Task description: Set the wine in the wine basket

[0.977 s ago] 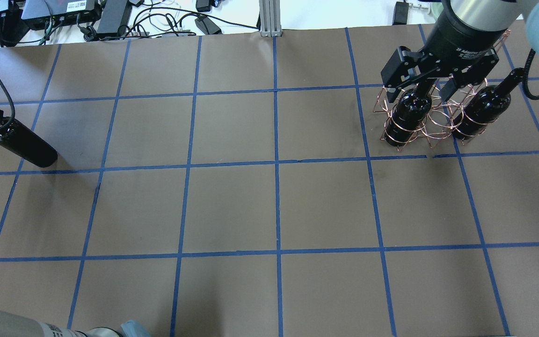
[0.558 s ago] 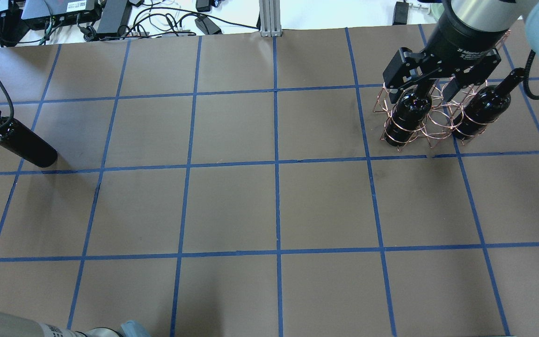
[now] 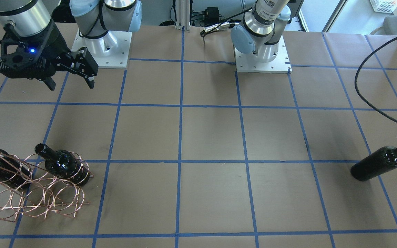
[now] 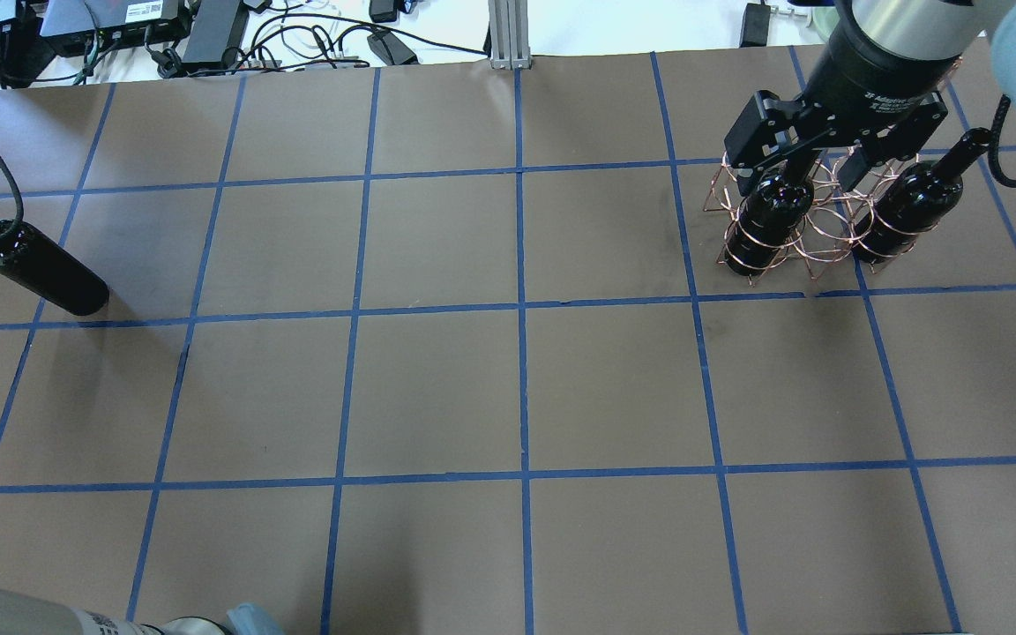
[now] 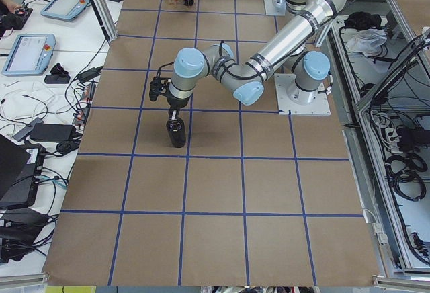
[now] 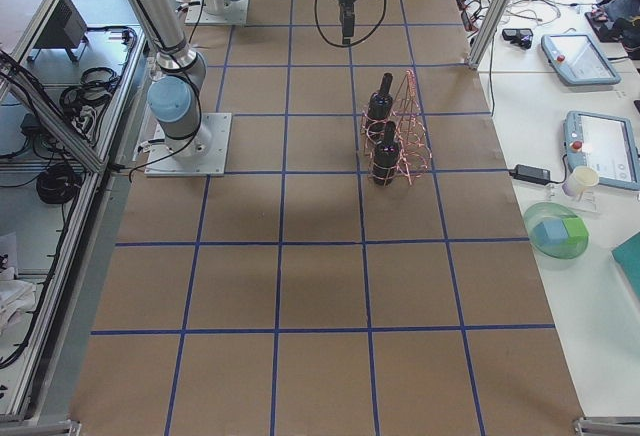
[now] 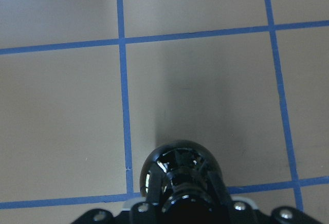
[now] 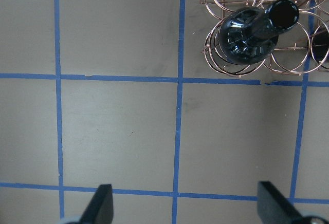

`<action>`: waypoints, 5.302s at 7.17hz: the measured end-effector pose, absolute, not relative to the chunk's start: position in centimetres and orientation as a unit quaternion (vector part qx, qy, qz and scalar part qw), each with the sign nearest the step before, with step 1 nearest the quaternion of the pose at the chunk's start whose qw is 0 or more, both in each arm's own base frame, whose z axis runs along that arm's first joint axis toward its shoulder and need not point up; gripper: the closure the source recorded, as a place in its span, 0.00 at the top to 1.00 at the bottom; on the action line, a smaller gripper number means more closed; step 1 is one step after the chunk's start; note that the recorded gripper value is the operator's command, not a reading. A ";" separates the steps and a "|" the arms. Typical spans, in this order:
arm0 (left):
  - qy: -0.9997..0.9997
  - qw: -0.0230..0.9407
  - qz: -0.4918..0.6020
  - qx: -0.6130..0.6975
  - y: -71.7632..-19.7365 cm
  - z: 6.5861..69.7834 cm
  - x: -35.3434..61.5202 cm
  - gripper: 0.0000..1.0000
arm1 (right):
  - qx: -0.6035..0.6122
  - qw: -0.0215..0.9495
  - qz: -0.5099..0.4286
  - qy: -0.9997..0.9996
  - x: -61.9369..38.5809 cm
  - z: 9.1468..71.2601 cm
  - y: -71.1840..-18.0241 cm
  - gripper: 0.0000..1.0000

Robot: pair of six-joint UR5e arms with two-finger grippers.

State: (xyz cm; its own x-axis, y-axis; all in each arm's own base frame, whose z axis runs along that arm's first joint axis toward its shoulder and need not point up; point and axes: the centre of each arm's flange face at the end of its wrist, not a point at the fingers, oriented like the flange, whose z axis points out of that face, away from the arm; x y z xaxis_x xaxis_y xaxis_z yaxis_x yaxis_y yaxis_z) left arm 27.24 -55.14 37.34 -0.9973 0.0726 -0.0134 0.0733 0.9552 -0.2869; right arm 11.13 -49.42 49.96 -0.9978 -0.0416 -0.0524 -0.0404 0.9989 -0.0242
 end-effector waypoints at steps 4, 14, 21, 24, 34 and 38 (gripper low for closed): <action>0.992 -0.042 -0.105 0.047 -52.5 43.8 15.6 0.00 | -0.025 0.024 -0.010 0.999 11.1 49.8 -49.4 1.00; 0.985 0.013 -0.073 -0.159 -40.4 43.9 -18.4 0.00 | -0.036 0.011 -0.008 0.999 10.7 49.7 -49.3 1.00; 0.961 0.057 -0.079 -0.259 -36.9 39.9 -24.1 0.00 | -0.035 0.008 -0.005 0.999 10.5 49.3 -49.5 1.00; 0.956 0.060 -0.078 -0.277 -36.7 39.3 -24.8 0.00 | -0.036 0.008 -0.005 0.999 10.6 49.4 -49.4 1.00; 0.958 0.077 -0.082 -0.264 -36.8 37.2 -23.7 0.00 | -0.036 0.008 -0.002 0.999 10.6 49.1 -49.5 1.00; 0.958 0.079 -0.078 -0.266 -36.7 37.0 -23.6 0.34 | -0.035 0.008 -0.004 0.999 10.6 49.4 -49.3 1.00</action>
